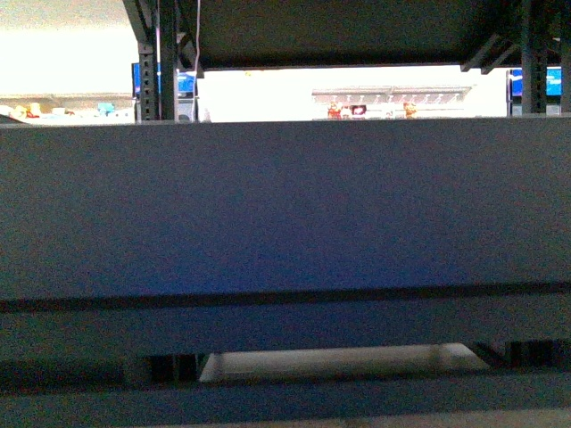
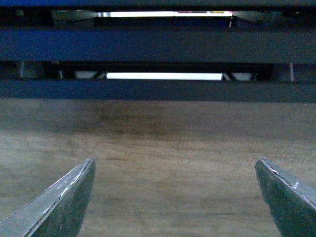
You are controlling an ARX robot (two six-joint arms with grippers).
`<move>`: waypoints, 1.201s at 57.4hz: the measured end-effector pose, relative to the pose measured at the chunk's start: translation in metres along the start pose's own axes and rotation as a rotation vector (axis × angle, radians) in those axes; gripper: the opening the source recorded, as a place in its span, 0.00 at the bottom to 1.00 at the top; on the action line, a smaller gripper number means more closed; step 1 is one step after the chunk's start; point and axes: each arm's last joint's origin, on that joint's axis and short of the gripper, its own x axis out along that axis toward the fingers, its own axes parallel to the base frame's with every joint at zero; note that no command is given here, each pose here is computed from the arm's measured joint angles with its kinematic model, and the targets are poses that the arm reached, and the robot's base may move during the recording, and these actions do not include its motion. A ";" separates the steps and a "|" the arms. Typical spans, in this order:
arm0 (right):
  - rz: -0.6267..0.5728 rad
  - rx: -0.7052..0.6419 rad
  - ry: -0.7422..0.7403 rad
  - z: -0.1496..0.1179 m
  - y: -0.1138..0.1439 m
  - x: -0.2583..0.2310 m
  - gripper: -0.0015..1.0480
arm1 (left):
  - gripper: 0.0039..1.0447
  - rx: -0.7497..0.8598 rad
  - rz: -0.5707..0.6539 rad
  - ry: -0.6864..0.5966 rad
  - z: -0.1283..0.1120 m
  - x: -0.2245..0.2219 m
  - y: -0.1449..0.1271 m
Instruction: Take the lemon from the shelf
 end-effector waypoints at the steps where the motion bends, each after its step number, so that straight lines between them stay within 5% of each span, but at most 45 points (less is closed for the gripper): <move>1: 0.001 0.000 0.000 0.000 0.000 0.000 0.93 | 0.92 0.000 0.000 0.000 0.000 0.000 0.000; 69: 0.000 0.001 0.000 0.000 0.000 0.000 0.93 | 0.92 0.000 0.000 0.000 0.000 0.000 0.000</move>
